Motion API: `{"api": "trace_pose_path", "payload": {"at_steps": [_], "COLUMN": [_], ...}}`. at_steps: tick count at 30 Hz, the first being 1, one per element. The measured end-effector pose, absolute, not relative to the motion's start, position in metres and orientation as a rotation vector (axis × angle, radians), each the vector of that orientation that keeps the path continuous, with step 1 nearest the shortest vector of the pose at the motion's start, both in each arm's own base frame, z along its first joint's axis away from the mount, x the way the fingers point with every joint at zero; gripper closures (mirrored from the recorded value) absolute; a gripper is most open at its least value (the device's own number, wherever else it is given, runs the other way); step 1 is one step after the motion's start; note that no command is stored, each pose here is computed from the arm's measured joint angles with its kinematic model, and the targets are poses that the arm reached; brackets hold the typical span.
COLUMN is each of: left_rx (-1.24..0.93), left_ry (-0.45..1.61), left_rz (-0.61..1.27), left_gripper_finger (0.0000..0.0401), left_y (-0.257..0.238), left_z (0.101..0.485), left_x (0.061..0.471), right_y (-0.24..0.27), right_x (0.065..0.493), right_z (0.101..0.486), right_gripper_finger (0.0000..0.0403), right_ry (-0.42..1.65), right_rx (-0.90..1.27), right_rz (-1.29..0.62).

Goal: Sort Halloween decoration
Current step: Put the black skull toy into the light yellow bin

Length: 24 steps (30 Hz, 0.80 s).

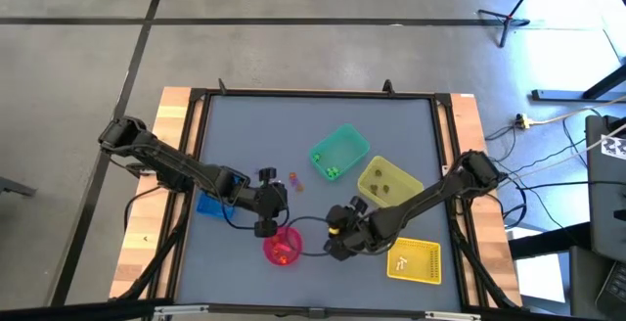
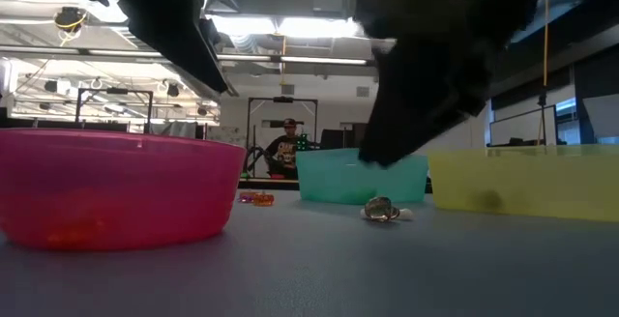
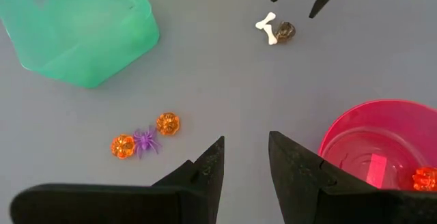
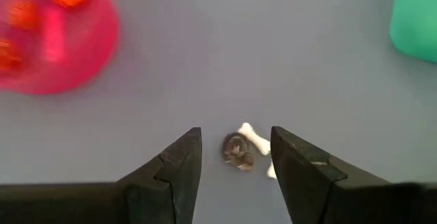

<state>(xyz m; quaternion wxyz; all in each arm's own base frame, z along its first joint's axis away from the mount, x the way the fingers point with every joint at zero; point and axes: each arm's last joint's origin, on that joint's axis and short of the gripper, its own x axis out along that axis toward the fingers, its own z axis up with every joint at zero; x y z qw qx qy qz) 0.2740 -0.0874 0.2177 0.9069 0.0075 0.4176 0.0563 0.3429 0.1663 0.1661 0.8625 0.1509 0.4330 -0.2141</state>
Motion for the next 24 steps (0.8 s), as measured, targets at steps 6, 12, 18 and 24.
{"api": "trace_pose_path", "payload": {"at_steps": [6,12,18,24], "left_rx": [0.012,0.011,0.011,0.012], "left_ry": [0.856,0.856,0.856,0.857], "left_rz": [0.115,0.112,0.112,0.112], "left_gripper_finger": [0.0303,0.0303,0.0303,0.0303], "left_y": [-0.088,-0.088,-0.088,-0.088], "left_z": [0.218,0.218,0.218,0.218], "left_x": [0.275,0.275,0.275,0.274], "right_y": [0.168,0.169,0.169,0.170], "right_x": [0.348,0.350,0.350,0.350], "right_z": [0.144,0.130,0.128,0.128], "right_gripper_finger": [0.0230,0.0230,0.0230,0.0230], "right_ry": [0.944,0.969,0.980,0.992], "right_rx": [0.255,0.222,0.225,0.233], "right_rz": [-0.445,-0.448,-0.442,-0.430]}}
